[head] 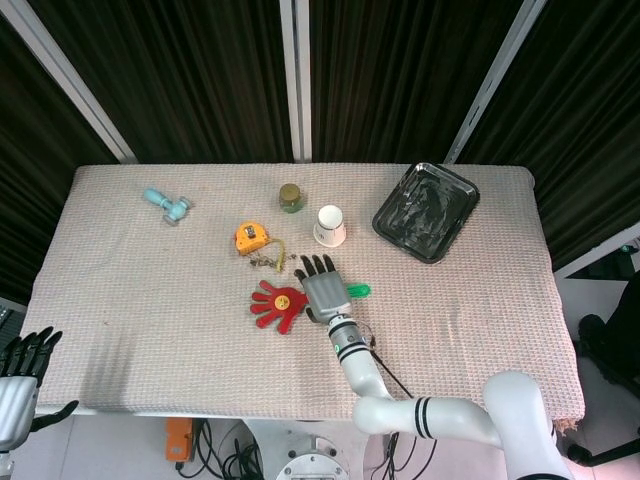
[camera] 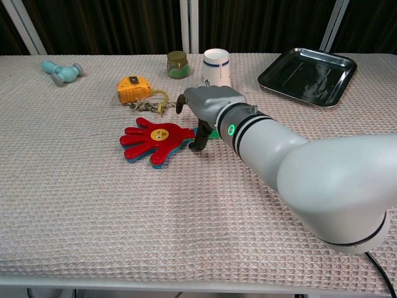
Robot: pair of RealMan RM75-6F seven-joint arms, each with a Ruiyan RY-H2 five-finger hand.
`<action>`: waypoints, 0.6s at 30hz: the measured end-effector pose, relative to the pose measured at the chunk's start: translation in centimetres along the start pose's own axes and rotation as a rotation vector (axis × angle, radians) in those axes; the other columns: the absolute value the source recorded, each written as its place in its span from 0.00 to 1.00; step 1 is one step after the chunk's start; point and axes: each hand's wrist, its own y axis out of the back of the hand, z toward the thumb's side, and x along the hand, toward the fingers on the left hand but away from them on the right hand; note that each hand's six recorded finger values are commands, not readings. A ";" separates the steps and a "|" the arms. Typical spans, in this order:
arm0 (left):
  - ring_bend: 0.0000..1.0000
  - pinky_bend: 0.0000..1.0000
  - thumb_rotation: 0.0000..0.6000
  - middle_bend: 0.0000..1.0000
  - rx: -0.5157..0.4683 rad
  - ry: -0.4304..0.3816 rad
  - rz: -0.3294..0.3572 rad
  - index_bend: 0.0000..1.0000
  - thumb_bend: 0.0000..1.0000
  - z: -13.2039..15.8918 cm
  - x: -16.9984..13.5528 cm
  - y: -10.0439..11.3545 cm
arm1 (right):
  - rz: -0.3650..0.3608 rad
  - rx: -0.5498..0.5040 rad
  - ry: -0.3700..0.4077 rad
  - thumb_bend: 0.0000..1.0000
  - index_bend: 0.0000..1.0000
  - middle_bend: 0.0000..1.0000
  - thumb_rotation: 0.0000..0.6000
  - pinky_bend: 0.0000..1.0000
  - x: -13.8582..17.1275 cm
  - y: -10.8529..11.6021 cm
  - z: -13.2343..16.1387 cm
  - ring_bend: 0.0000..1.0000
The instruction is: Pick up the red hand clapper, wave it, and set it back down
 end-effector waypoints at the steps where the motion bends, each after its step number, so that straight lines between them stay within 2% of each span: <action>1: 0.00 0.01 1.00 0.02 -0.004 0.002 -0.003 0.03 0.07 0.0 0.0 0.0 | -0.006 -0.002 0.003 0.24 0.27 0.06 1.00 0.00 0.0 0.1 0.1 0.00; 10: 0.00 0.01 1.00 0.02 -0.017 0.029 -0.018 0.03 0.09 -0.7 -0.3 -0.2 | -0.003 0.006 -0.001 0.25 0.30 0.07 1.00 0.00 -0.5 -0.4 0.4 0.00; 18: 0.00 0.01 1.00 0.03 -0.027 0.036 -0.023 0.03 0.09 -0.9 -0.5 -0.3 | -0.016 0.023 -0.005 0.25 0.41 0.08 1.00 0.00 -0.7 -0.3 0.5 0.00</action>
